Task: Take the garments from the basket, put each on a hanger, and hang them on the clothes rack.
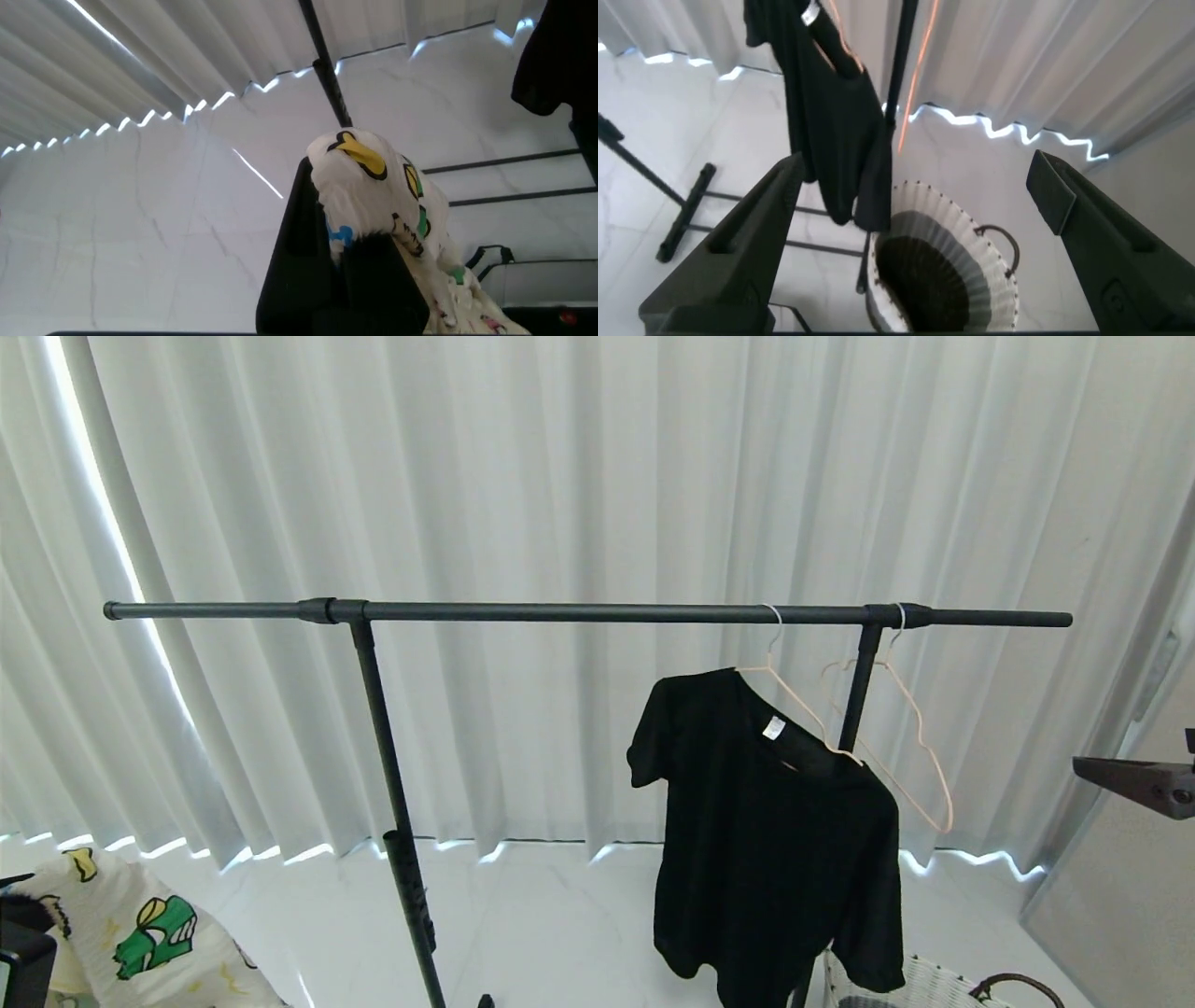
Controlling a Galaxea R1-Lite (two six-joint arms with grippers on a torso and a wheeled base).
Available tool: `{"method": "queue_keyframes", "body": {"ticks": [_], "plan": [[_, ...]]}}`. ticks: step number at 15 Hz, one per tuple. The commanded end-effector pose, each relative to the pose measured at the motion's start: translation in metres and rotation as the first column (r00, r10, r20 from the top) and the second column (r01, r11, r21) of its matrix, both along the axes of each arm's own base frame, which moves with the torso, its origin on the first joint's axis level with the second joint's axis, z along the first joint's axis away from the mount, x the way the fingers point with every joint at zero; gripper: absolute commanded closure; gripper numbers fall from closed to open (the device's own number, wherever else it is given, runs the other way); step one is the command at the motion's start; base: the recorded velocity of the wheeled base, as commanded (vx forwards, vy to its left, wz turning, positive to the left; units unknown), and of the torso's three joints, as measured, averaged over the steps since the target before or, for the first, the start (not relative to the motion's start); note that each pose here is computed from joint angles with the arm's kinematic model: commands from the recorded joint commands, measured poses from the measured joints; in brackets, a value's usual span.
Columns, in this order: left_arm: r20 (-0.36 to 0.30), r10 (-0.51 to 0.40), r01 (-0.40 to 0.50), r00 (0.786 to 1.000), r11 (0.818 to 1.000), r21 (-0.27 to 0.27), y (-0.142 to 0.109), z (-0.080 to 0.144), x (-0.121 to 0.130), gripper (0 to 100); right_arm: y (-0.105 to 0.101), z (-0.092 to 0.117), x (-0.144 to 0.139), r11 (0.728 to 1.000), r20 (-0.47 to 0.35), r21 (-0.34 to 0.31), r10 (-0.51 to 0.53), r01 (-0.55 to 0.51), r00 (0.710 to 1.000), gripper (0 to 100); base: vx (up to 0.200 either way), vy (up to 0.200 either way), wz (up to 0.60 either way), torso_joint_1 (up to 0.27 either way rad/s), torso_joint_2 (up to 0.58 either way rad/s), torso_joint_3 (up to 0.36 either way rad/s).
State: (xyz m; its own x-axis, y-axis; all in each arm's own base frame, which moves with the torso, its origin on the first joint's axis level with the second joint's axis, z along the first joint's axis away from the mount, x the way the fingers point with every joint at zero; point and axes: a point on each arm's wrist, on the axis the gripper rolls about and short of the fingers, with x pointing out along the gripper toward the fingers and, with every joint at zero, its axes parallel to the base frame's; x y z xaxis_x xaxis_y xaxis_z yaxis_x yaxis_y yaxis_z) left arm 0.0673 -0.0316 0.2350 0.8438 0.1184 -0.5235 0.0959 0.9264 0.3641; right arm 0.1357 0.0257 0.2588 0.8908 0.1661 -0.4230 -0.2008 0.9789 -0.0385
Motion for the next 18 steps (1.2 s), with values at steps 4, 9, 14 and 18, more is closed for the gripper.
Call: {"method": "queue_keyframes", "body": {"ticks": [4,9,14,18], "plan": [[0.006,0.000,0.000,1.000,1.000,-0.004,0.000,0.003,0.001,100,0.003,-0.014,0.035,1.000,-0.063,-0.015,-0.028,0.027,0.998,0,0.200,0.000,0.00,-0.001,0.00,0.000],[0.015,0.002,-0.002,1.000,1.000,-0.010,0.000,0.004,0.000,100,0.005,-0.040,0.072,0.998,-0.166,-0.037,-0.050,0.044,0.985,0,0.160,0.000,0.00,0.001,0.00,0.002],[0.077,-0.005,0.008,0.997,0.999,-0.043,-0.002,0.011,0.003,100,0.003,-0.079,0.106,0.996,-0.264,-0.051,-0.087,0.076,0.961,0,0.000,0.000,0.00,0.000,0.00,0.000],[0.072,-0.020,0.021,0.997,1.000,-0.014,-0.002,0.011,0.003,100,0.006,-0.104,0.139,0.990,-0.256,0.004,-0.134,0.140,0.957,0,0.000,0.000,0.00,0.000,0.00,0.000]]}}
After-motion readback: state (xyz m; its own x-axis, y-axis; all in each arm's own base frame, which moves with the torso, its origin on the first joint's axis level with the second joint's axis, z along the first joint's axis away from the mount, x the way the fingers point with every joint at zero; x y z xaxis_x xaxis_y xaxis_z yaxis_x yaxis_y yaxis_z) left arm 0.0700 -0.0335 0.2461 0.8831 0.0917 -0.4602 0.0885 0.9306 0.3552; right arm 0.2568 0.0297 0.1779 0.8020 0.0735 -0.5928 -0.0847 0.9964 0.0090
